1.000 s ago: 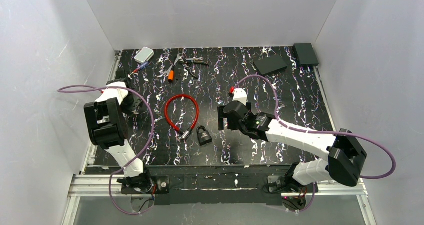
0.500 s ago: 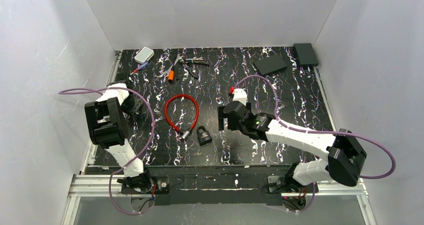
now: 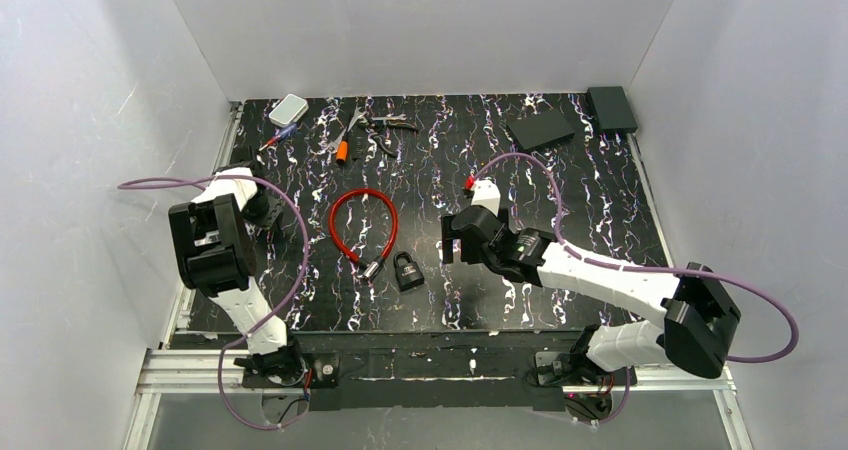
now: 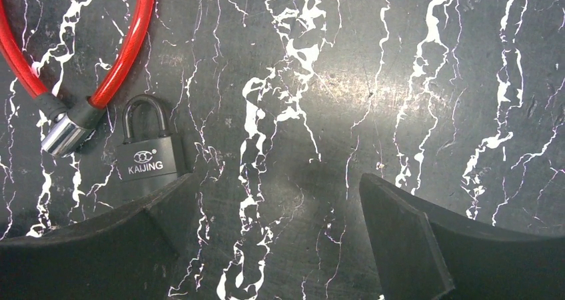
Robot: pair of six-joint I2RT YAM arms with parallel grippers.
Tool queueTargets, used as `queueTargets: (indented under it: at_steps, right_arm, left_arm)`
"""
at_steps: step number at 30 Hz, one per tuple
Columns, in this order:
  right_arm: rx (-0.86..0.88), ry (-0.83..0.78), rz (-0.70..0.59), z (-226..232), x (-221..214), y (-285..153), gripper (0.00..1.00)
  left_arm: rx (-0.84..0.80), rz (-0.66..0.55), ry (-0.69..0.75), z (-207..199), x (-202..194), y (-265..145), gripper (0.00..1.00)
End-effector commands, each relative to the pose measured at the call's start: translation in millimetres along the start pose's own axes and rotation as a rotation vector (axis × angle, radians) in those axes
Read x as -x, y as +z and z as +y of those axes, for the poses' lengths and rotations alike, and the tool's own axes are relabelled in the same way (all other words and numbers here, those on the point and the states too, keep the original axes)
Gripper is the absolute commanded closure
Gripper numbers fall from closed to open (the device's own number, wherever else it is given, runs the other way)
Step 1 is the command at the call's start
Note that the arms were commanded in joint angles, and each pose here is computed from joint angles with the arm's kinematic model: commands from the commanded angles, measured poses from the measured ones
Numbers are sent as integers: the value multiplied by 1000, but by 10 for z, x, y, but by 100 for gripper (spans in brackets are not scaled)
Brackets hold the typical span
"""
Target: Unlock with the key
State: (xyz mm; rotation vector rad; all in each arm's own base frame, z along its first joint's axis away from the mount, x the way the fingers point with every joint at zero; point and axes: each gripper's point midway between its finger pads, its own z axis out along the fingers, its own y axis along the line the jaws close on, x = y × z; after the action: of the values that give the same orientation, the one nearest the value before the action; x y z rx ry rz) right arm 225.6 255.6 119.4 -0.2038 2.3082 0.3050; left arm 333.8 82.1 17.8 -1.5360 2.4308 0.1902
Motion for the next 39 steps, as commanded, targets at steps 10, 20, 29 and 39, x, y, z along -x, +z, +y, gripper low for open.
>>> queueTargets:
  at_steps: [10, 20, 29, 39]
  right_arm:
    - [-1, 40, -47, -36, 95, -113, 2]
    - [53, 33, -65, 4, 154, -227, 2]
    - [555, -174, -519, 318, 796, -1319, 0]
    - [960, -434, -716, 728, 647, -1946, 0]
  left_arm:
    - [-122, 44, 127, 71, -346, -317, 100]
    - [-281, 89, 439, 220, -626, -956, 100]
    - [-709, 19, 1203, -246, -1699, -1890, 100]
    - [-1032, 223, 1667, -138, -2788, -2599, 100]
